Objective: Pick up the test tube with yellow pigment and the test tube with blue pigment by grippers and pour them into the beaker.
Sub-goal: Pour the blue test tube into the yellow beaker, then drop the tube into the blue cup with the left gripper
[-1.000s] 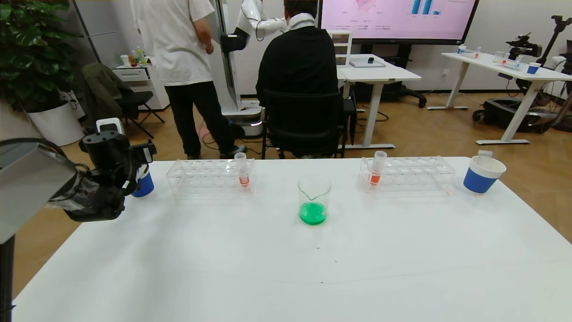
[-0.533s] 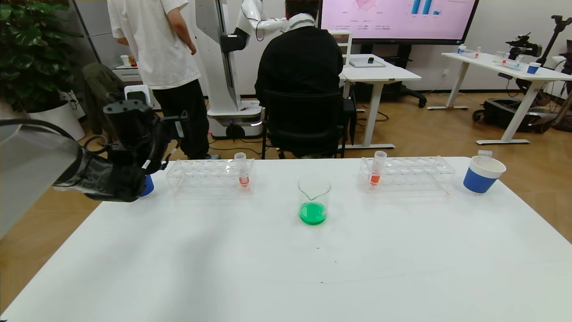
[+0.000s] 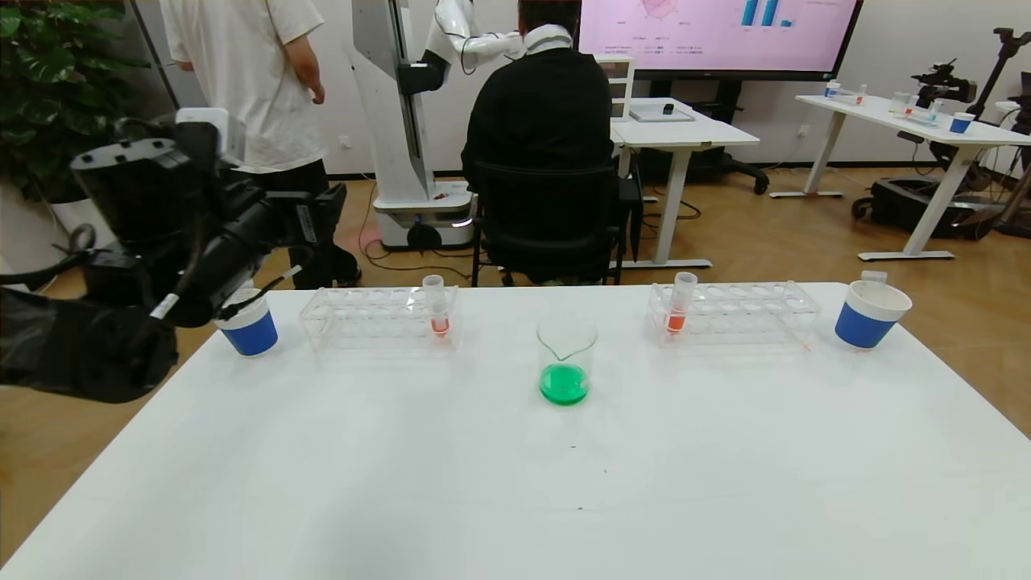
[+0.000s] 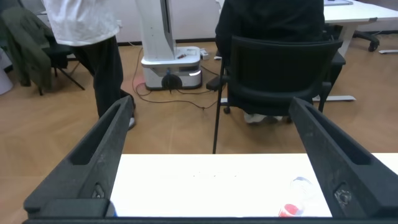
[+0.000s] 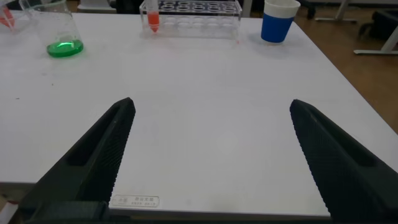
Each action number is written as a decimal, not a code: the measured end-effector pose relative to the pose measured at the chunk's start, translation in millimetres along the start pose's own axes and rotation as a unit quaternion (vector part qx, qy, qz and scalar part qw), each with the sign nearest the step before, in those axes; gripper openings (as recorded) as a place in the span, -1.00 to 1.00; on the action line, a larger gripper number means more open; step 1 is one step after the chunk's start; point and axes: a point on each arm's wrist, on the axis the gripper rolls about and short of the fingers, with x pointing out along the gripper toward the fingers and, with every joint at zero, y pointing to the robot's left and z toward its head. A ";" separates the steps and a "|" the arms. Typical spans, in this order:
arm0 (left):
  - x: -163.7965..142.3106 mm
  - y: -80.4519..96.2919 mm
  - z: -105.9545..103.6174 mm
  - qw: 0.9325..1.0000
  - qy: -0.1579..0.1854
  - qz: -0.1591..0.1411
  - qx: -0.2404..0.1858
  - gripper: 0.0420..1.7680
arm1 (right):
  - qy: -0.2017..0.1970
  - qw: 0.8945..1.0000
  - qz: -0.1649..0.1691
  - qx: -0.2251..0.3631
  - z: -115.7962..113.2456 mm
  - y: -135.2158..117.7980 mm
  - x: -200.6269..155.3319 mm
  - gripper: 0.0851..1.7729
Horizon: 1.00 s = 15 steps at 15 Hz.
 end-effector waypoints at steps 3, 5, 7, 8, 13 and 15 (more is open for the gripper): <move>-43.4 14.3 25.5 1.000 -0.019 0.006 0.015 0.98 | 0.000 1.000 0.000 0.000 0.0 0.0 0.0 0.96; -75.8 22.8 44.5 0.999 -0.039 0.011 0.020 0.98 | 0.000 1.000 0.000 0.000 0.0 0.0 0.0 0.96; -108.8 29.6 60.3 0.998 -0.053 0.012 0.027 0.98 | 0.000 1.000 0.000 0.000 0.0 0.0 0.0 0.96; -128.0 33.4 68.8 0.998 -0.062 0.013 0.030 0.98 | 0.000 1.000 0.000 0.000 0.0 0.0 0.0 0.96; -221.0 60.0 81.5 0.993 -0.068 0.067 0.067 0.98 | 0.000 1.000 0.000 0.000 0.0 0.0 0.0 0.96; -252.5 63.8 77.6 0.990 -0.087 0.083 0.071 0.98 | 0.000 1.000 0.000 0.000 0.0 0.0 0.0 0.96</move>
